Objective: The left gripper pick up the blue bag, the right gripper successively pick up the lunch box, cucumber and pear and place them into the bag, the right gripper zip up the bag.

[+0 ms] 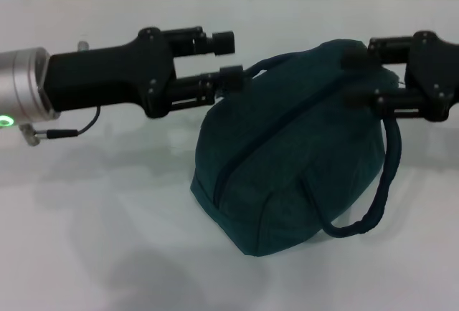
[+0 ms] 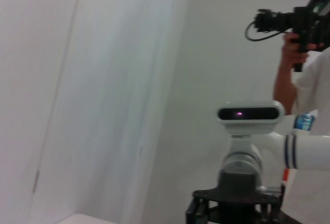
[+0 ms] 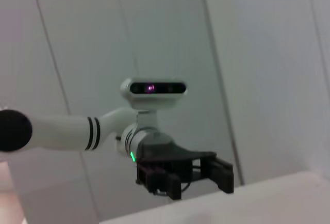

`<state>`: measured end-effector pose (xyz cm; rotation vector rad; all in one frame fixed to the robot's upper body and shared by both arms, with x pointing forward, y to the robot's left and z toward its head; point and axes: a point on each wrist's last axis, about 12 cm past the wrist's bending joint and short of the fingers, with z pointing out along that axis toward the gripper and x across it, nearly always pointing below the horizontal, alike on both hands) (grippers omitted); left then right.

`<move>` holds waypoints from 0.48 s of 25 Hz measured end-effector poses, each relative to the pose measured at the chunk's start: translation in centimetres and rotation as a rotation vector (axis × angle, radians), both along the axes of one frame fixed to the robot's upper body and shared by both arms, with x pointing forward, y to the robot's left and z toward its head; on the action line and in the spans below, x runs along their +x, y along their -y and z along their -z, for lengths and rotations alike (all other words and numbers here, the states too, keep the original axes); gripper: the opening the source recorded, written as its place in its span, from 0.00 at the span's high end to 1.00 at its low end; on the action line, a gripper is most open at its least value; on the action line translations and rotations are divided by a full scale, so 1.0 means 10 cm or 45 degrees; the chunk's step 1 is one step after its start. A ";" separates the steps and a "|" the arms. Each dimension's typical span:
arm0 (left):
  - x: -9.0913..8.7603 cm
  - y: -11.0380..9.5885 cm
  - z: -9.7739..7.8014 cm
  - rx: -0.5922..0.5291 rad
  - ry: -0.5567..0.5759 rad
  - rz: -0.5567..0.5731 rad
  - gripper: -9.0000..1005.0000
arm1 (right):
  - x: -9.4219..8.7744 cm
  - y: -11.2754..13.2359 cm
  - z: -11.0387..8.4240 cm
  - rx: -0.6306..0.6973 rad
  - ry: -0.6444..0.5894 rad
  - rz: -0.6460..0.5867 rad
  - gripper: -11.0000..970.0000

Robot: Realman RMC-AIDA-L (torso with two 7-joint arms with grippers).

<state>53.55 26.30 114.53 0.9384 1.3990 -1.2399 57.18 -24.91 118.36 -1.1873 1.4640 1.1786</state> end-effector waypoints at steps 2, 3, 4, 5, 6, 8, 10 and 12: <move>-0.03 -0.02 0.02 -0.001 -0.010 0.003 0.42 | -0.01 -0.01 0.01 -0.014 -0.007 -0.012 0.38; -0.04 -0.03 0.03 0.000 -0.015 0.000 0.42 | -0.01 -0.02 0.02 -0.015 -0.008 -0.012 0.38; -0.05 -0.03 0.04 0.000 -0.020 -0.002 0.42 | -0.01 -0.01 0.02 -0.012 -0.009 -0.009 0.38; -0.05 -0.04 0.04 0.001 -0.024 -0.003 0.42 | -0.01 -0.01 0.02 -0.007 -0.011 -0.003 0.38; -0.06 -0.04 0.06 0.001 -0.030 -0.005 0.42 | -0.01 0.00 0.02 -0.002 -0.011 0.001 0.38; -0.07 -0.03 0.07 0.002 -0.039 -0.006 0.42 | -0.02 0.00 0.03 0.003 -0.012 0.003 0.38; -0.07 -0.03 0.08 0.000 -0.047 -0.006 0.42 | -0.02 0.00 0.03 0.002 -0.012 0.000 0.37; -0.07 -0.03 0.08 -0.003 -0.049 -0.006 0.42 | -0.02 -0.01 0.03 -0.003 -0.011 -0.007 0.37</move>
